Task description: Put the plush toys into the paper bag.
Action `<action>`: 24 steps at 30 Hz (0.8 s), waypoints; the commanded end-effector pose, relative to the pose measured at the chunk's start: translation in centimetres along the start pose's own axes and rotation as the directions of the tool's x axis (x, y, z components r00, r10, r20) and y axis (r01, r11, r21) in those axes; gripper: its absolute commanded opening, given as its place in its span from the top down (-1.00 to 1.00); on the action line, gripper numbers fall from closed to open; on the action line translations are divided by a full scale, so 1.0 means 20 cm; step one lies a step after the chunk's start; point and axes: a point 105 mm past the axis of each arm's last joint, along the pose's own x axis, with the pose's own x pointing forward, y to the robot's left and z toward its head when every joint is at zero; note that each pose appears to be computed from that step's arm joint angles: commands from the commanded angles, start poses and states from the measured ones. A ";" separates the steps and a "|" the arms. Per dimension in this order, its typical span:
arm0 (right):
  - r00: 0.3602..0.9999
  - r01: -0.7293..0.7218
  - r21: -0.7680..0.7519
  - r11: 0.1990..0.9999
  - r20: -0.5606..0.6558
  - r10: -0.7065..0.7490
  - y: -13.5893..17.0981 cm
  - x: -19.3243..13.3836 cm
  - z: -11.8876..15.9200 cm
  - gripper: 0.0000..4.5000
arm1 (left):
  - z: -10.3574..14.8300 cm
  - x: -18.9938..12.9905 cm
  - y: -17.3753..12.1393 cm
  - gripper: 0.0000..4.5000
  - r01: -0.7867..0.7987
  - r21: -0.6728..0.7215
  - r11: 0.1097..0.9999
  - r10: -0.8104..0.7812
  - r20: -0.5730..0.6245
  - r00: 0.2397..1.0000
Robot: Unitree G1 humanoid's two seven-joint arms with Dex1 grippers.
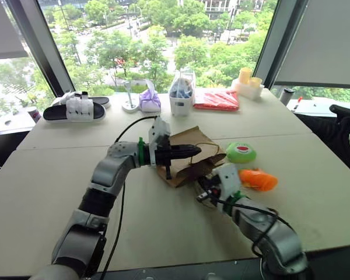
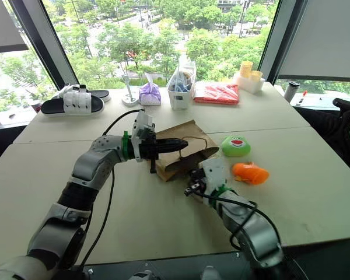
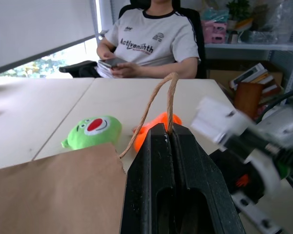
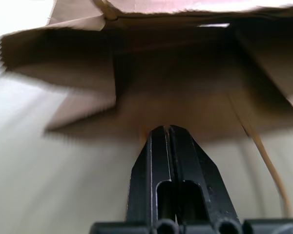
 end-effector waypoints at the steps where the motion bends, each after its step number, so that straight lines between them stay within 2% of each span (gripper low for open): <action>1: 0.995 0.086 -0.038 0.996 0.056 -0.083 -0.02 0.15 0.03 1.00 | 0.13 -0.02 -0.01 1.00 -0.010 0.010 1.000 0.009 0.075 0.997; 5: 0.993 0.111 -0.055 0.992 0.039 -0.109 0.00 0.25 -0.02 1.00 | 0.22 -0.05 0.01 1.00 -0.068 -0.031 0.997 0.071 0.134 0.988; 10: 0.998 0.060 -0.083 0.995 0.027 -0.058 0.03 0.26 -0.05 1.00 | 0.53 -0.15 0.19 1.00 -0.222 -0.084 0.971 0.237 0.313 0.920; 15: 0.999 0.049 -0.090 0.995 0.003 -0.049 0.02 0.24 -0.09 1.00 | 0.70 -0.25 0.29 1.00 -0.330 -0.038 0.943 0.319 0.378 0.869; 18: 0.999 0.039 -0.096 0.995 -0.007 -0.040 0.01 0.22 -0.10 1.00 | 0.71 -0.25 0.28 1.00 -0.327 -0.039 0.944 0.315 0.391 0.865; 24: 0.997 0.068 -0.086 0.994 0.035 -0.065 -0.04 0.16 -0.02 1.00 | 0.47 -0.15 0.15 1.00 -0.232 -0.059 0.971 0.239 0.288 0.927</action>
